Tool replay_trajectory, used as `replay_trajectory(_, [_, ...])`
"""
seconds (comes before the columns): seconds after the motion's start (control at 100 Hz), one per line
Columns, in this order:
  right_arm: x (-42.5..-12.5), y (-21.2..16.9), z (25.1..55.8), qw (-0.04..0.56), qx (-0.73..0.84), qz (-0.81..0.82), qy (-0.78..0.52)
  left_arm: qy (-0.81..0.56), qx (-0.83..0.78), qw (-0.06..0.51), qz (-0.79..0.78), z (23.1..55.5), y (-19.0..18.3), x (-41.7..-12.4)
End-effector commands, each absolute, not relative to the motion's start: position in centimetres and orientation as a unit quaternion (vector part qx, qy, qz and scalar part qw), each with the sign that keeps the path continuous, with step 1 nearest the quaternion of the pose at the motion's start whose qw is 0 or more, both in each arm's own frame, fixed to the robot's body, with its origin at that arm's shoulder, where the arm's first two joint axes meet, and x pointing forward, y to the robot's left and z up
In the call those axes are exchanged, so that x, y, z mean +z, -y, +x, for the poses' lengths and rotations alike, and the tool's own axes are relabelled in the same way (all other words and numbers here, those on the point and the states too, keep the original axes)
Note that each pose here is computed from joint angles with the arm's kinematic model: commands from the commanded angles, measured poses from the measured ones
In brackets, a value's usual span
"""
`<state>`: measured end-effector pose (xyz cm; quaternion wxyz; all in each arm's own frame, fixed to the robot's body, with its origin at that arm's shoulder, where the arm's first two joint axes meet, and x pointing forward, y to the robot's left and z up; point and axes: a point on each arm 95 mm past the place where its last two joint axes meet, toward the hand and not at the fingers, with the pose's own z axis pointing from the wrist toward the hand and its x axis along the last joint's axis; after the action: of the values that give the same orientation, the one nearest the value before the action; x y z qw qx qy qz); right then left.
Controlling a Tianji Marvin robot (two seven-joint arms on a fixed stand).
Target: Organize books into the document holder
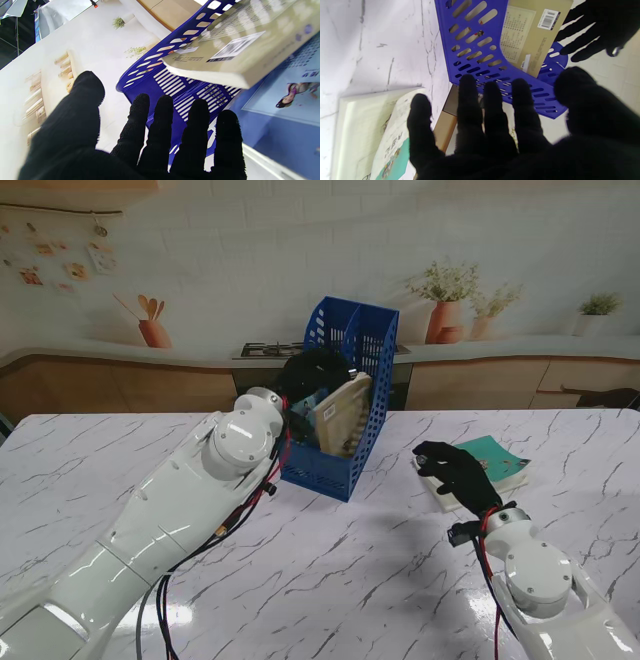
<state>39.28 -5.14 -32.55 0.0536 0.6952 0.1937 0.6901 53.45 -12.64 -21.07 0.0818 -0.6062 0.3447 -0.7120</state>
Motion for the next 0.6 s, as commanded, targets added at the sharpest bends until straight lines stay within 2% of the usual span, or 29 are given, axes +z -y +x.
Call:
replay_trajectory(0.0, [-32.6, 4.7, 39.1, 0.049, 0.692, 0.694, -0.193, -0.344, -0.730, 0.073, -0.586, 52.8, 12.7, -20.2])
replay_trajectory(0.21, [-32.5, 4.4, 39.1, 0.054, 0.691, 0.693, -0.200, -0.341, -0.744, 0.074, -0.569, 50.8, 11.6, -19.1])
replay_trajectory(0.59, [-32.6, 4.1, 39.0, 0.053, 0.693, 0.690, -0.203, -0.342, -0.744, 0.064, -0.570, 46.9, 9.4, -19.3])
